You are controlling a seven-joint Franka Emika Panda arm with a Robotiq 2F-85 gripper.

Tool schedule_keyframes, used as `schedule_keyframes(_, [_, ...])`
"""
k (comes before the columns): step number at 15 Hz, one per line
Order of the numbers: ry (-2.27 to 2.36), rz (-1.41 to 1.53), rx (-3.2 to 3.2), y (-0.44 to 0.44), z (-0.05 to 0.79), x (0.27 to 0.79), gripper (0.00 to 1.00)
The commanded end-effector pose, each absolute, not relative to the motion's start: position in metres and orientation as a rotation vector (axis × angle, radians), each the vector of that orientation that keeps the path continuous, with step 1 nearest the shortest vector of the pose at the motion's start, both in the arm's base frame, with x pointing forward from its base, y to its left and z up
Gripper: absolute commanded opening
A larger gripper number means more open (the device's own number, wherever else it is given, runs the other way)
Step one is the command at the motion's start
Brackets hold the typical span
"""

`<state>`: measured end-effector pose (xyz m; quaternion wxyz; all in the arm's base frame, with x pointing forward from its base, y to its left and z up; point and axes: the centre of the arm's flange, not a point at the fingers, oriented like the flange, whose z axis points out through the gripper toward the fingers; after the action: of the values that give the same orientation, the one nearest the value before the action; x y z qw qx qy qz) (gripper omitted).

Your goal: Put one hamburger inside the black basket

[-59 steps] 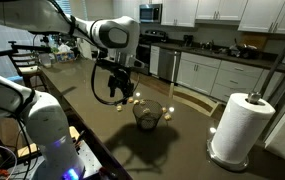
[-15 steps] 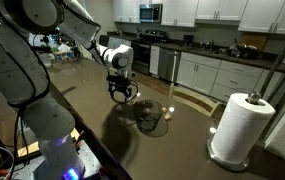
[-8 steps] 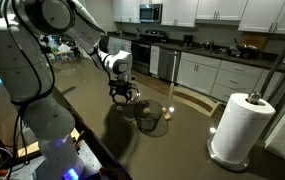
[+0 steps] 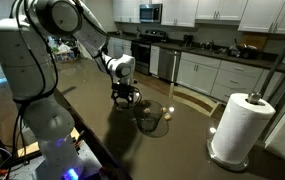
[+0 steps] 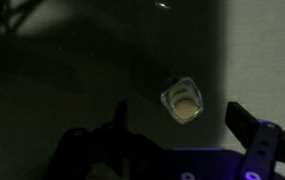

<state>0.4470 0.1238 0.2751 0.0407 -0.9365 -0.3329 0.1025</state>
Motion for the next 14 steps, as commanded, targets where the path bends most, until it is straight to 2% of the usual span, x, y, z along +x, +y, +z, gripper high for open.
schedule_keyframes(1, [-1.039, 0.318, -2.839, 0.118, 0.266, 0.458, 1.0])
schedule_keyframes(3, [-1.041, 0.32, -2.842, 0.117, 0.263, 0.458, 0.99])
schedule_keyframes(4, [-1.04, 0.322, -2.843, 0.118, 0.263, 0.457, 0.86])
schedule_keyframes(5, [-1.04, 0.325, -2.843, 0.118, 0.262, 0.457, 0.82])
schedule_keyframes(6, [-1.039, 0.328, -2.845, 0.118, 0.26, 0.457, 0.83])
schedule_keyframes(7, [-1.036, 0.335, -2.845, 0.119, 0.26, 0.456, 0.92])
schedule_keyframes(9, [-1.03, 0.351, -2.848, 0.12, 0.257, 0.455, 0.97])
schedule_keyframes(11, [-1.031, 0.353, -2.849, 0.121, 0.255, 0.453, 0.68])
schedule_keyframes(12, [-1.032, 0.355, -2.849, 0.122, 0.253, 0.453, 0.67])
schedule_keyframes(14, [-1.031, 0.361, -2.849, 0.123, 0.251, 0.451, 0.53])
